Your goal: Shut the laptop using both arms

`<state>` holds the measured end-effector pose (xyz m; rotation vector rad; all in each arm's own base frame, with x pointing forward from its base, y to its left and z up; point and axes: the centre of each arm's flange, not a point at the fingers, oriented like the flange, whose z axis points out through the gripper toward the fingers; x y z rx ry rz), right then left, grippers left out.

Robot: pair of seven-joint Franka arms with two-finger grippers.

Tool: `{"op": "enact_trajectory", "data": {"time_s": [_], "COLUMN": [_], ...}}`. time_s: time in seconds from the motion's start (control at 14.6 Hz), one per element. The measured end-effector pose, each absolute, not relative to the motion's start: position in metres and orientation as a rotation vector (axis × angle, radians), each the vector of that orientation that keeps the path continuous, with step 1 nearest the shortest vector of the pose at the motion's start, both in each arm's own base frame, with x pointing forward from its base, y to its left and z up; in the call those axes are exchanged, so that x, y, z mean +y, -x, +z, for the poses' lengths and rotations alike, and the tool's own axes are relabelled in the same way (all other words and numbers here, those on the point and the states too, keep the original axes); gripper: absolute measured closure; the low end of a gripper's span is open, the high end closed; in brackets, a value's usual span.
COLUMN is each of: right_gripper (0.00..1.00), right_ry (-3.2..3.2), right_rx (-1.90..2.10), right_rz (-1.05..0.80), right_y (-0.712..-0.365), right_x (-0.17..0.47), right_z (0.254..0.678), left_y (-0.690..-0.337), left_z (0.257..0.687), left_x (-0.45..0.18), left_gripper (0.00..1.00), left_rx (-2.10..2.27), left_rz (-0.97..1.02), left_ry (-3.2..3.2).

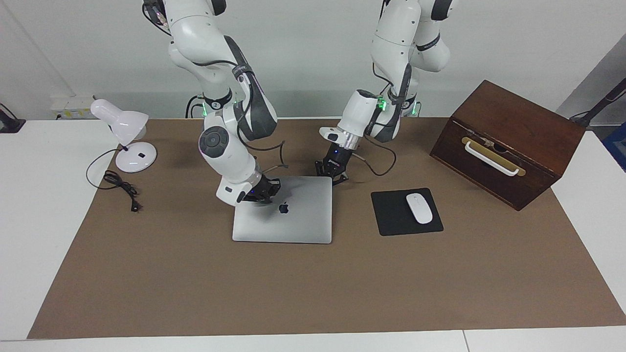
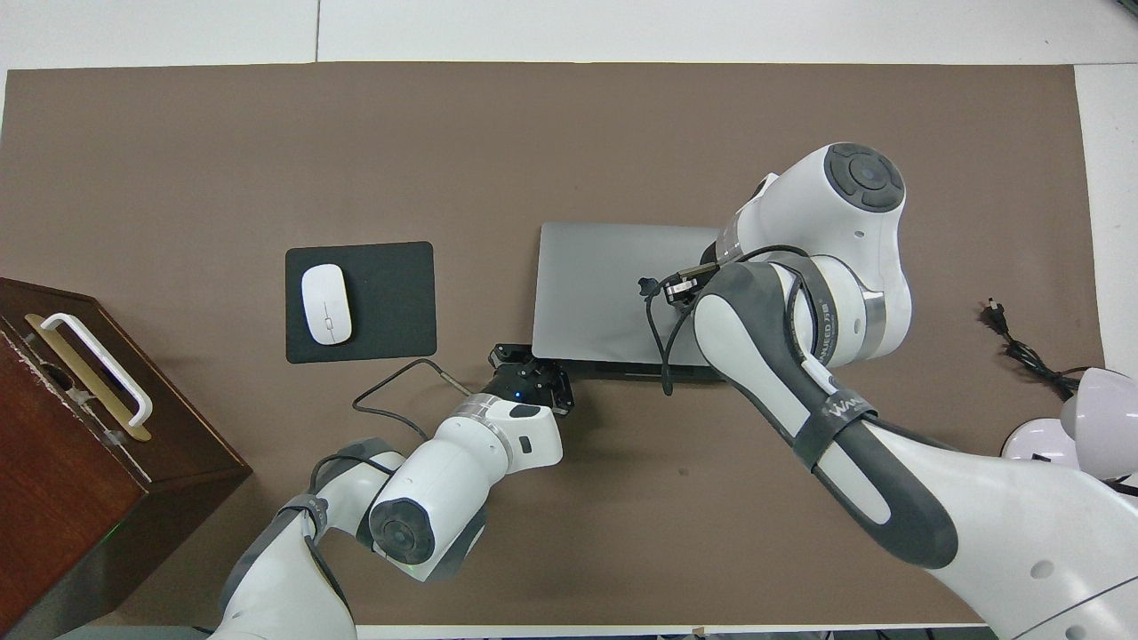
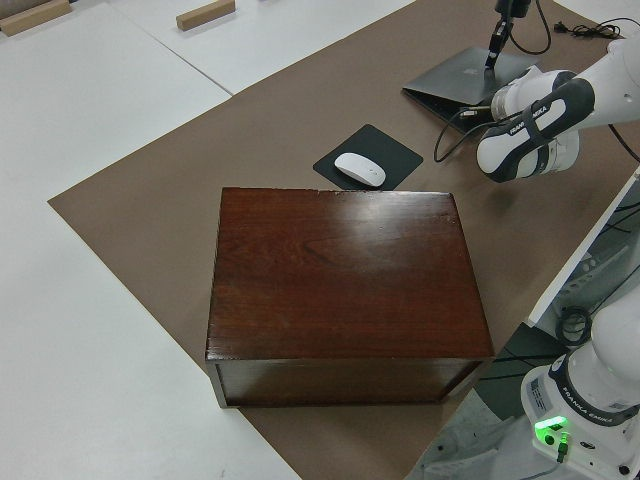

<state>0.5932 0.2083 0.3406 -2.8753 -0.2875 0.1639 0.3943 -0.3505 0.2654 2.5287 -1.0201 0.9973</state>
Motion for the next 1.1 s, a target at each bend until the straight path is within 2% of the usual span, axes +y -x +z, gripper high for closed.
{"op": "enact_trajectory", "data": {"time_s": [1.1], "right_gripper": [0.99], "right_ry": [2.882], "right_rx": [-0.278], "right_rz": [0.151], "right_y": [-0.5850], "right_x": [0.2048], "right_z": [0.3345], "left_y": [-0.3942], "left_z": [0.2653], "left_x": [-0.3505], "left_gripper": [0.99], "left_rx": [-1.021], "left_rz": [0.998], "left_ry": [-2.529]}}
